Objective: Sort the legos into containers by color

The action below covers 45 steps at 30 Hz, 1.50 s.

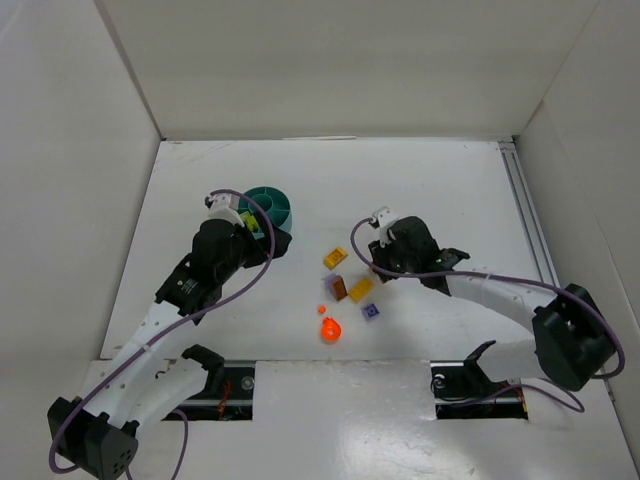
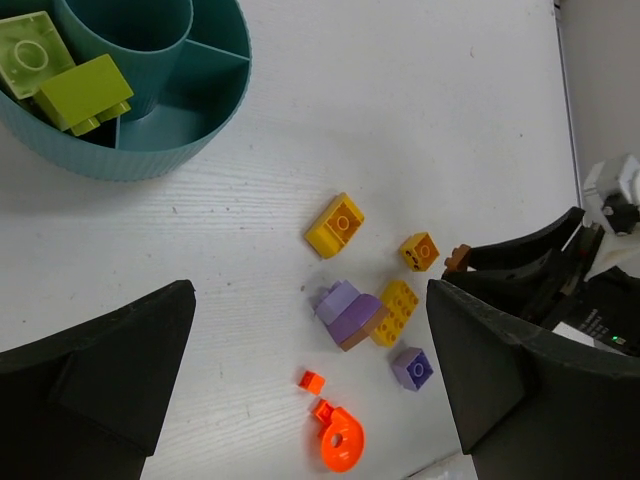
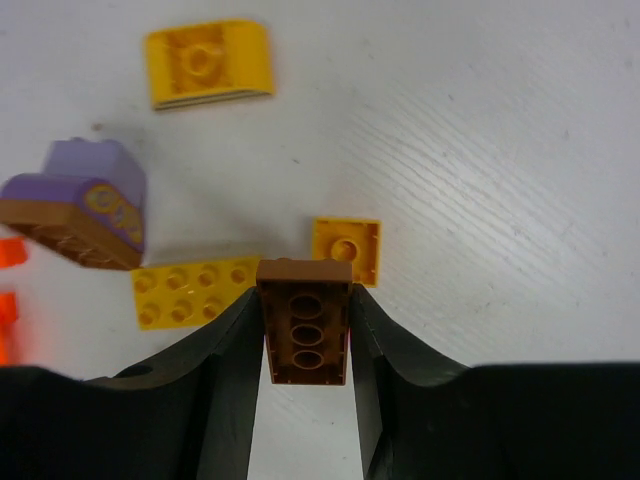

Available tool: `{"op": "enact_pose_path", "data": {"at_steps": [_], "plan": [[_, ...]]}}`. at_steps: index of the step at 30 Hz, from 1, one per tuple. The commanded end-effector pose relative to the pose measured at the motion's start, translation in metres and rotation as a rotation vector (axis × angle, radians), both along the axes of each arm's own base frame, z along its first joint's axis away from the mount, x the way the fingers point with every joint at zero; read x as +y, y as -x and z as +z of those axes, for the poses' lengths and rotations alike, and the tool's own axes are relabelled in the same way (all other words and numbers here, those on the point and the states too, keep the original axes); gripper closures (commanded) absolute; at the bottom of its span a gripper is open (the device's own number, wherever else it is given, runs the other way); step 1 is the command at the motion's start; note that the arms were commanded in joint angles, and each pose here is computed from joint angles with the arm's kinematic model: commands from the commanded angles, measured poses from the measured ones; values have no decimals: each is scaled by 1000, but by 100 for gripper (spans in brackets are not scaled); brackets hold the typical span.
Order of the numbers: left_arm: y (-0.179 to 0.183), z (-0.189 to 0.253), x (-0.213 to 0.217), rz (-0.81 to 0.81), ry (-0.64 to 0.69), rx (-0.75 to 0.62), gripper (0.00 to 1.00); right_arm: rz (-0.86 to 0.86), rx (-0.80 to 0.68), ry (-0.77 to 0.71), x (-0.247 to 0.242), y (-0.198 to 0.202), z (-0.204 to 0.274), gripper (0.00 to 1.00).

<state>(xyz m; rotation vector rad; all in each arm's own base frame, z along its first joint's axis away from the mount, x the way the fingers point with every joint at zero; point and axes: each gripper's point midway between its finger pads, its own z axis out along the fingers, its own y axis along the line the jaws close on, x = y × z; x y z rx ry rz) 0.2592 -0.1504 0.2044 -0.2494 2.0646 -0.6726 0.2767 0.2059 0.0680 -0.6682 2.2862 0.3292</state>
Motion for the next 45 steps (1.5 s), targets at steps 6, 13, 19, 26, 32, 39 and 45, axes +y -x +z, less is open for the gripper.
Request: {"op": "enact_pose_path", "data": {"at_steps": [6,13,19,26,32,39,45], "plan": [[12,25,-35,-224,86,-106,0,501,-284,-241,56,18,105,83],[10,22,-29,-176,89,-94,0,640,-520,-355,78,19,173,83],[11,11,12,128,136,7,0,490,-650,-383,100,-47,231,83],[17,15,51,365,163,33,0,550,-808,-494,185,-96,276,83],[18,6,55,408,142,96,0,659,-835,-560,265,-118,271,82],[25,-1,56,401,126,128,0,717,-803,-593,318,-137,237,82],[30,2,67,437,102,121,0,692,-753,-561,320,-145,206,82]]}}
